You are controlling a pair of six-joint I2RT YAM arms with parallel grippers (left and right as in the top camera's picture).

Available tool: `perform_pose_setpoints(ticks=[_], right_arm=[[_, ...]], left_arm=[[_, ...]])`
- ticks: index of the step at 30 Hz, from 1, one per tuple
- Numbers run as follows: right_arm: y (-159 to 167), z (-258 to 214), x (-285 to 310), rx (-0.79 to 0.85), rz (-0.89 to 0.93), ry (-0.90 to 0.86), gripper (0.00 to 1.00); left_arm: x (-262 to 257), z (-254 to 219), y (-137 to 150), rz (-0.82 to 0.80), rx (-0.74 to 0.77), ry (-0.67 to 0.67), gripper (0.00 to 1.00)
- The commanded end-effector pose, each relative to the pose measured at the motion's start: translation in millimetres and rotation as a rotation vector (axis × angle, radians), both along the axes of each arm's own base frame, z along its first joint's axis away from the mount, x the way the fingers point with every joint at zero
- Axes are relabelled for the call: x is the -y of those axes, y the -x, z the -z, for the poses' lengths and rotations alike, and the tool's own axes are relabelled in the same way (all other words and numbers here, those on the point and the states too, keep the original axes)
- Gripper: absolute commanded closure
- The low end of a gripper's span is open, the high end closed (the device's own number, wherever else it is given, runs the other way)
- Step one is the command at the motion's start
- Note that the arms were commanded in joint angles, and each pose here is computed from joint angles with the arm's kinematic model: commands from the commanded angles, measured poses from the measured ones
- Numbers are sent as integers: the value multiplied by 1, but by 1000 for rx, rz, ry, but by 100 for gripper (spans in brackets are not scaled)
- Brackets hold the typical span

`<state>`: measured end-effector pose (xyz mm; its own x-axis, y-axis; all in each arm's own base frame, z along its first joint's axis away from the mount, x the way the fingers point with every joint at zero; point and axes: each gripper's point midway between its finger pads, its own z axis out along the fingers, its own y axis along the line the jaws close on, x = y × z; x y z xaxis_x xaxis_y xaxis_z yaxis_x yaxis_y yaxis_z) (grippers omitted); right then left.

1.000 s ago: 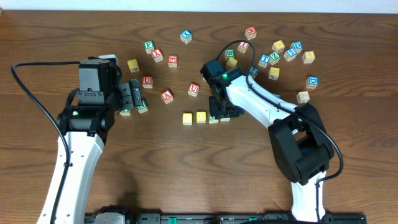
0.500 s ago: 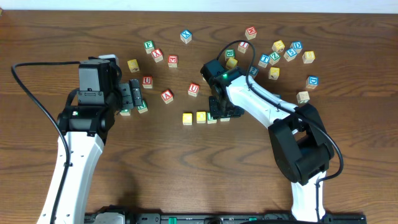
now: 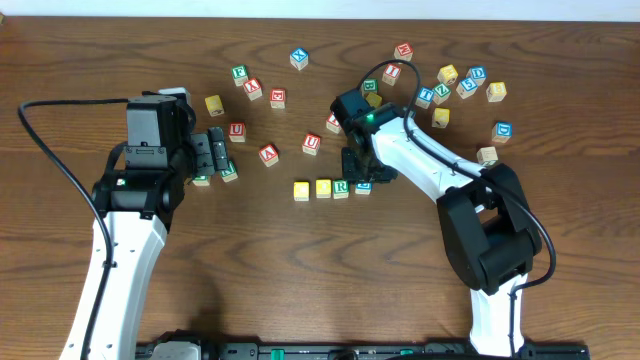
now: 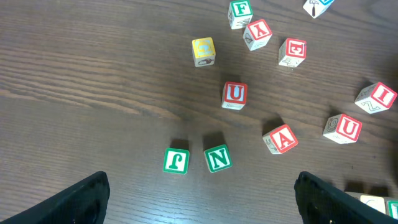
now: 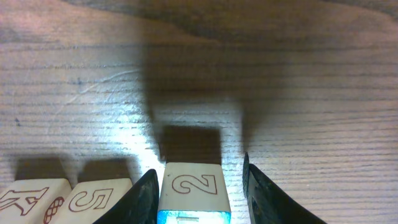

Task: Spell out CORL
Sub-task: 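Lower and align the L block to the right of the R block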

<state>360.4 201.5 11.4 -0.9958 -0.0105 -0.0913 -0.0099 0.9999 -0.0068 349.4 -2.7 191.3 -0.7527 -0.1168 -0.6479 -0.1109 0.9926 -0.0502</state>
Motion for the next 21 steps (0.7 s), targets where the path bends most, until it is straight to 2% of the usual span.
perform_pose_setpoints(ticks=[1, 9, 15, 21], right_arm=[[-6, 1, 1, 9, 9, -4, 60], [-17, -8, -5, 46, 8, -25, 60], [-37, -15, -6, 132, 16, -15, 63], [-45, -17, 1, 176, 33, 29, 86]], left_arm=[[-2, 2, 0, -6, -5, -8, 7], [-2, 2, 0, -6, -5, -8, 7], [-2, 2, 0, -6, -5, -8, 7], [-2, 2, 0, -6, -5, -8, 7]])
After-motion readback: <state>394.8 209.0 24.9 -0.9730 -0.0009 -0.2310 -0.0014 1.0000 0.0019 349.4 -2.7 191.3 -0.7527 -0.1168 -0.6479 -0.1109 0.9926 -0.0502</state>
